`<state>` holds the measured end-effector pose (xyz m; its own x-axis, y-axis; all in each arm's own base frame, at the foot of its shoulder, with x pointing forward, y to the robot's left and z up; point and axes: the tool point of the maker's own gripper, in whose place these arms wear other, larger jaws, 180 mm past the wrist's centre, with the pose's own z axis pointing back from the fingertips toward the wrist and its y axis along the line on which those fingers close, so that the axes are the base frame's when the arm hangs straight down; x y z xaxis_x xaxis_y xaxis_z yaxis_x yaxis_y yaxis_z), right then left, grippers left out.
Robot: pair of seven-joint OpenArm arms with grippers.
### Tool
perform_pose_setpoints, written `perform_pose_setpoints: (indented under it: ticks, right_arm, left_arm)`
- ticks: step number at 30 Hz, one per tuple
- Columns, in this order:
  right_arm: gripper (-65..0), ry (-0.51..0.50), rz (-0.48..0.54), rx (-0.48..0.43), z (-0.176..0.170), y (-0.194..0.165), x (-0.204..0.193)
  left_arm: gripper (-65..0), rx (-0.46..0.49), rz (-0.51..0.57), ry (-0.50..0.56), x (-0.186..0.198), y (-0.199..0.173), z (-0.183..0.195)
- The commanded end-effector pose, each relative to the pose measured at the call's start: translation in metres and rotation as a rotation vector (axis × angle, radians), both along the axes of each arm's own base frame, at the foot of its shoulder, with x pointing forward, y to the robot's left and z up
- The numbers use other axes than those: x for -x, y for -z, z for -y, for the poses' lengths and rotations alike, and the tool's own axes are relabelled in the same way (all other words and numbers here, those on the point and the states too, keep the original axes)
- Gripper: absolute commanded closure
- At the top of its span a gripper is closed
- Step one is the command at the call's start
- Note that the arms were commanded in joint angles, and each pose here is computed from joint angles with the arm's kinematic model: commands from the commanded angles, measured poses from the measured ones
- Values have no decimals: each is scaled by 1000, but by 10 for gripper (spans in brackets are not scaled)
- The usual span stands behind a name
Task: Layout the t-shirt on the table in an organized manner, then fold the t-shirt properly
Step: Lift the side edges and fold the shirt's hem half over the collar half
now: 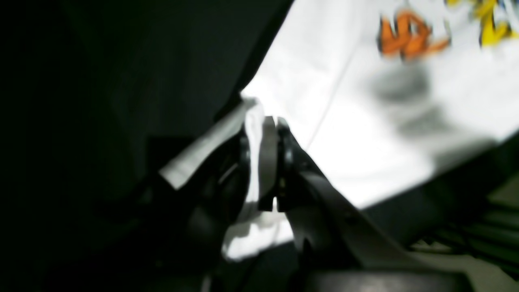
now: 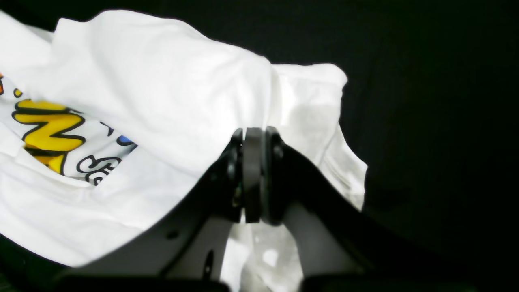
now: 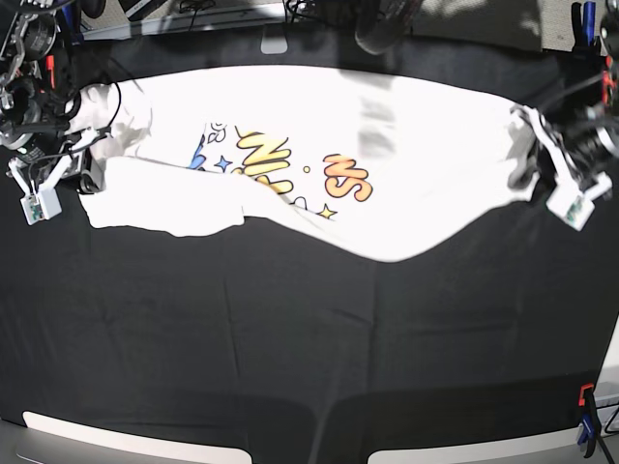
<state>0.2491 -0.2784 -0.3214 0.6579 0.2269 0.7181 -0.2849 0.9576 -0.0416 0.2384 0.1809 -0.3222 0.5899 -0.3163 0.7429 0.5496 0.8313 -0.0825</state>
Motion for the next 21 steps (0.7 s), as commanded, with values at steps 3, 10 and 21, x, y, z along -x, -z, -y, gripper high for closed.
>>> perform_pose_setpoints:
  ticks: [3, 10, 21]
  right_arm:
    - [0, -15, 39, 25, 4, -14, -7]
    - [0, -22, 4, 69, 14, -15, -4]
    - [0, -33, -112, 147, 31, -5, 16]
  left_arm:
    - [0, 6, 11, 6, 4, -4, -1]
    - [0, -65, -9, -1, 9, 5, -10]
    - [0, -70, -15, -1, 11, 7, -11]
